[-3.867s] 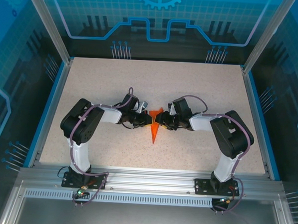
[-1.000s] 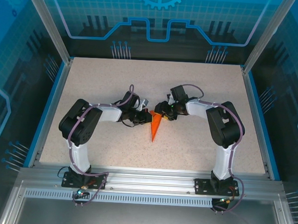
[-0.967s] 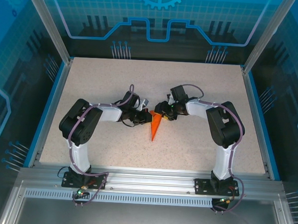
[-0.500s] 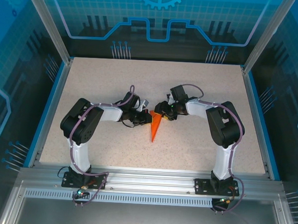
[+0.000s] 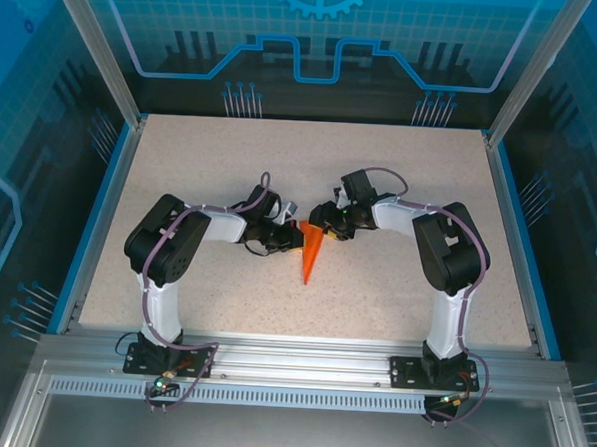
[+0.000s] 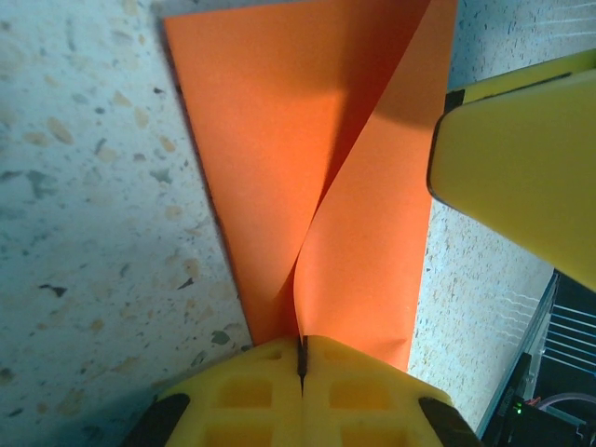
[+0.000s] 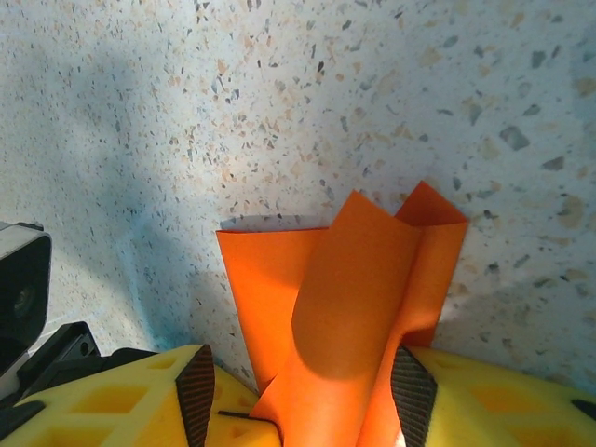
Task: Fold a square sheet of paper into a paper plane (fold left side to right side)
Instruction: Fold the wing for the fifth time at the center of the table.
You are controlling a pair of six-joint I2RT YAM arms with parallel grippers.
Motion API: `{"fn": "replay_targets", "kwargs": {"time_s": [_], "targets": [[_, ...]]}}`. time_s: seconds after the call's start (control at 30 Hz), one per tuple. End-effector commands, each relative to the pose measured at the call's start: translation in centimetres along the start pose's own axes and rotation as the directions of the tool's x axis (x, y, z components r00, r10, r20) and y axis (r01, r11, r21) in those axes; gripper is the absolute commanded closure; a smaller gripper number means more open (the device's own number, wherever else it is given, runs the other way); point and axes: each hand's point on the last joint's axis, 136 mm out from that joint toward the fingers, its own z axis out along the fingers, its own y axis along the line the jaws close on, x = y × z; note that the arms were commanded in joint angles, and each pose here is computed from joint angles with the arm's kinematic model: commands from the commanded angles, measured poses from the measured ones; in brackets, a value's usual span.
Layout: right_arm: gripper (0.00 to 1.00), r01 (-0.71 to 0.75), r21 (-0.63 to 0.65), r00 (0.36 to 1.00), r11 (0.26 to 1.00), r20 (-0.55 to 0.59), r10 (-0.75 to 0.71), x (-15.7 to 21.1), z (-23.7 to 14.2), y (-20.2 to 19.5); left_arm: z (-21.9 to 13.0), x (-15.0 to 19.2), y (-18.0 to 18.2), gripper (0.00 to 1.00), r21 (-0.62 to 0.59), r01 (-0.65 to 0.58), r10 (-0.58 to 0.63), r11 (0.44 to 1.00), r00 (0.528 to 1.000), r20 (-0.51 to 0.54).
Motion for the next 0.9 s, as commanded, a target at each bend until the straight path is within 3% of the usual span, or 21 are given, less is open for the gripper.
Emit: {"fn": "replay_targets", "kwargs": {"time_s": [0.0, 0.17, 0.37, 0.43, 0.7, 0.87], "targets": [[0.42, 0.017, 0.013, 1.000, 1.000, -0.002, -0.017, 0.5, -0.3, 0.1, 0.8, 1.1, 2.2, 0.97, -0.056, 0.022, -0.024, 0.998, 0.999, -0.037], [0.36, 0.034, -0.049, 0.998, 0.998, 0.048, -0.031, -0.4, -1.9, 1.5, 0.7, 1.2, 2.5, 0.98, -0.069, 0.025, -0.028, 0.997, 0.999, -0.042], [0.39, 0.029, -0.043, 0.997, 0.999, 0.070, -0.025, -0.4, -3.0, 1.2, 0.7, 1.2, 2.5, 0.98, -0.069, 0.027, -0.029, 0.997, 0.999, -0.040], [0.46, 0.029, -0.048, 0.997, 0.998, 0.068, -0.026, -0.3, -3.0, 1.2, 0.7, 1.2, 2.5, 0.98, -0.069, 0.025, -0.028, 0.997, 0.999, -0.039], [0.87, 0.049, -0.055, 0.998, 0.997, 0.040, -0.047, 0.4, -2.3, 1.9, 0.6, 1.2, 2.4, 0.98, -0.070, 0.021, -0.024, 0.997, 0.999, -0.038], [0.98, 0.039, -0.029, 0.999, 0.999, 0.005, -0.038, 1.2, -1.2, 1.1, 0.6, 1.2, 2.4, 0.98, -0.070, 0.021, -0.024, 0.997, 0.999, -0.038]]}}
